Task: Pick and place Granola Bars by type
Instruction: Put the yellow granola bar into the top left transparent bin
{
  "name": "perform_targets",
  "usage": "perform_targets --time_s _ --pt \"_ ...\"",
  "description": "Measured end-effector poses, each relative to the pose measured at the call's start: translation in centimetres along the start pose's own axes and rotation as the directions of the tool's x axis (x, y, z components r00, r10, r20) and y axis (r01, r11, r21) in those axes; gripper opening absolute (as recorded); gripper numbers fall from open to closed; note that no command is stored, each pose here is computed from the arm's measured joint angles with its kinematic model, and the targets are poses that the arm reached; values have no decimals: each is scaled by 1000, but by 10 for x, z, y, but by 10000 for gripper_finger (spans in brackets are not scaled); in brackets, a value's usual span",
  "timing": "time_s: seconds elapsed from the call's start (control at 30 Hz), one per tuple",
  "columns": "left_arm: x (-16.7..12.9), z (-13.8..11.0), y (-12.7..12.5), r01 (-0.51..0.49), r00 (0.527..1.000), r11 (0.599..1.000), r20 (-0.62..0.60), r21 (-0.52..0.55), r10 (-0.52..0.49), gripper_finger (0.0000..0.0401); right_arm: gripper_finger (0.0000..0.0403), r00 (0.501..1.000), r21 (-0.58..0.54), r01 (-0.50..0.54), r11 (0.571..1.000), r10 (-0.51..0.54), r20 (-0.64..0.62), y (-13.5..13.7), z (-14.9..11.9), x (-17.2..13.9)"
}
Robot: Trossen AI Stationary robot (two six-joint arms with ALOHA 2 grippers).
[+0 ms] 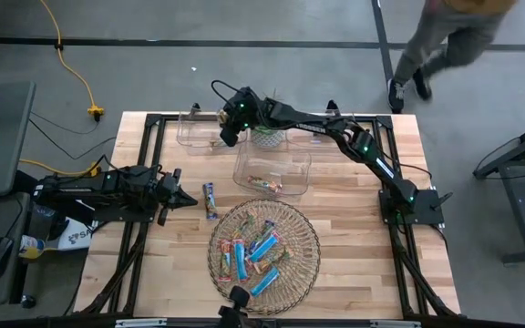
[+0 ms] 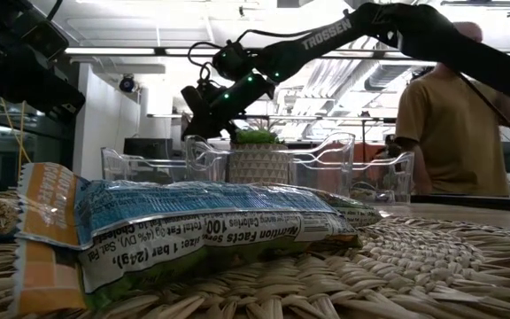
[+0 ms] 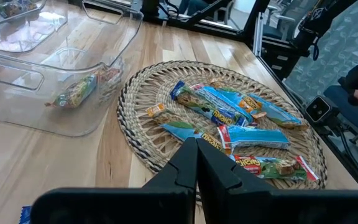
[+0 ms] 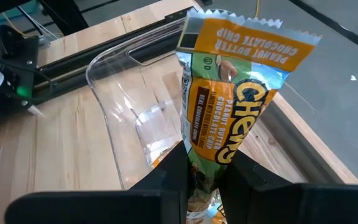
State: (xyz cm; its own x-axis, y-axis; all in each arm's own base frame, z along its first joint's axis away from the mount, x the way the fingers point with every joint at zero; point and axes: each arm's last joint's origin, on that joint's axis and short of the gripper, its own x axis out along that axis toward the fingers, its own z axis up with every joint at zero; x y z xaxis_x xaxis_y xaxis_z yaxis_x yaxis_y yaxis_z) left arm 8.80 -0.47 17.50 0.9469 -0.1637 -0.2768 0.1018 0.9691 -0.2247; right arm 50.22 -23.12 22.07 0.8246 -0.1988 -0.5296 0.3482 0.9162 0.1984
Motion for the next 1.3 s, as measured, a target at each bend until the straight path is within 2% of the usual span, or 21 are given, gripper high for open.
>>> perform_targets --time_s 0.27,0.73,0.93,1.07,1.2,1.3 --pt "0 0 0 0 1000 1000 0 0 0 1 68 1000 -13 0 1000 -1 -4 0 0 0" --pt "0 0 0 0 1000 1000 0 0 0 1 148 999 -16 -9 1000 10 32 4 4 -1" --pt "0 0 0 2 1000 1000 -1 0 -2 1 158 994 -21 -22 1000 24 108 16 30 -16" --pt "0 0 0 2 1000 1000 0 0 -2 1 158 979 -49 -49 998 57 194 36 56 -32" --pt "0 0 0 2 1000 1000 0 0 -2 1 158 934 -25 -96 995 98 343 62 79 -61" --pt "0 0 0 1 1000 1000 0 0 -1 1 157 912 -4 -127 992 118 394 82 94 -87"
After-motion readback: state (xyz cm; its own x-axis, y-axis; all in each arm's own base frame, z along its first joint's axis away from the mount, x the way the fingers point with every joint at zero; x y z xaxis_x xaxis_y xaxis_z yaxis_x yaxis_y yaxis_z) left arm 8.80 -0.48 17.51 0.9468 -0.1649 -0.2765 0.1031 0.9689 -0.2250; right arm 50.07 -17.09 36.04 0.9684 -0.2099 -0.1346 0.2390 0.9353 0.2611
